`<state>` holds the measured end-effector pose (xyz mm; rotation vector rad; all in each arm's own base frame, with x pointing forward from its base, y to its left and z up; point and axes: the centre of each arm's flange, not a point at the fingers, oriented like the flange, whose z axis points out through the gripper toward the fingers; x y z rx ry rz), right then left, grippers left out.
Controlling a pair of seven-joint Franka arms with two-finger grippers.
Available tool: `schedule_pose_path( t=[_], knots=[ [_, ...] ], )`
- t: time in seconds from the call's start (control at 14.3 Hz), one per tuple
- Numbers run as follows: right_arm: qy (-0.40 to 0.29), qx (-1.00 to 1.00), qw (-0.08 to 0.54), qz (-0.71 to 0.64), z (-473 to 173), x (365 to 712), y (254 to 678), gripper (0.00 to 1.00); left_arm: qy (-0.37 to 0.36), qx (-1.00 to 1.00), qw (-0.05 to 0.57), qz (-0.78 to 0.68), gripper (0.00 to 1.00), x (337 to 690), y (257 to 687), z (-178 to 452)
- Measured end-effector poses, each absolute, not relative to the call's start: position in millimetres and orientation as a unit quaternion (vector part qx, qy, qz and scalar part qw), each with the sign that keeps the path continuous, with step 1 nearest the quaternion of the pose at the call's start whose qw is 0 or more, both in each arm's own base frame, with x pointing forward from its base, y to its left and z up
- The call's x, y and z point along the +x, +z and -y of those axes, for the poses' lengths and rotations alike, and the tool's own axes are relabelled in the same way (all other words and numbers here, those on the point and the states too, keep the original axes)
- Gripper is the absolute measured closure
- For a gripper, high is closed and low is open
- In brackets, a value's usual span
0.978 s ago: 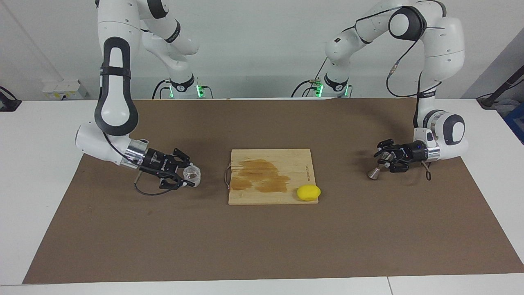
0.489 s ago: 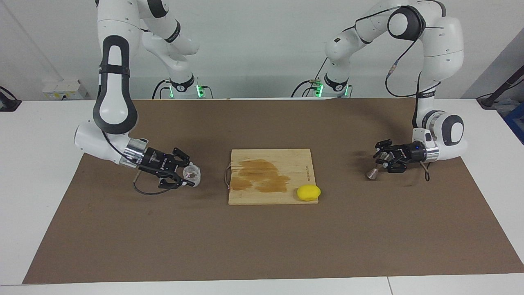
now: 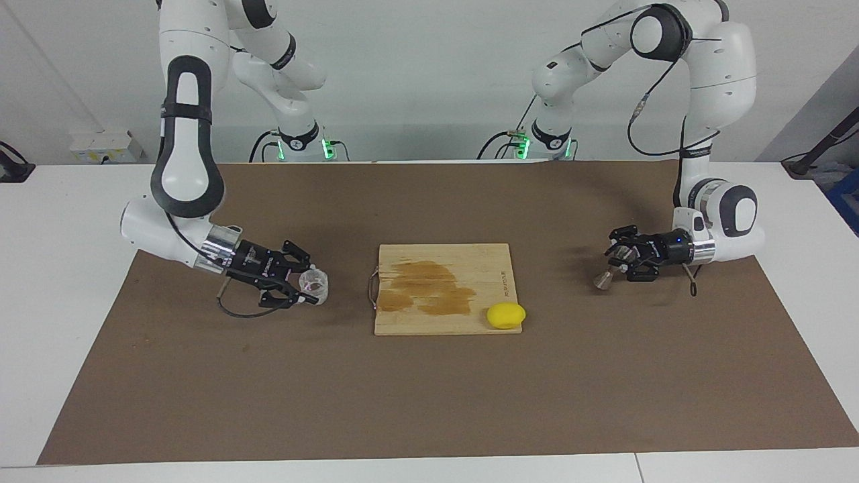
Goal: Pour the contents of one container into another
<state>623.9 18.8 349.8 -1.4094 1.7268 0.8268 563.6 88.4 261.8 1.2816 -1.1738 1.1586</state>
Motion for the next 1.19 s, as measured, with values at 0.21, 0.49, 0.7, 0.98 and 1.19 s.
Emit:
schedule_pose_path(
  t=[0.21,0.49,0.7,0.98,1.19],
  knots=[
    [0.322,-0.552,0.378,-0.67,-15.3,622.5,360.7,0.49,0.469,0.538,0.503,0.487,0.77,562.6,279.1,-68.6],
    [0.331,-0.552,0.381,-0.663,-10.1,618.5,370.1,0.49,0.461,0.551,0.498,0.485,0.77,559.5,298.5,-33.7],
    [0.336,-0.55,0.385,-0.66,-2.8,615.8,375.9,0.49,0.46,0.561,0.497,0.477,0.77,556.8,313.8,0.7],
    [0.342,-0.545,0.391,-0.658,-0.2,614.8,379.1,0.49,0.459,0.575,0.488,0.47,0.77,554.9,326.1,55.9],
    [0.35,-0.541,0.395,-0.655,-2.9,613.7,380.1,0.49,0.462,0.588,0.478,0.46,0.77,550.4,330.2,99.9]
  ],
)
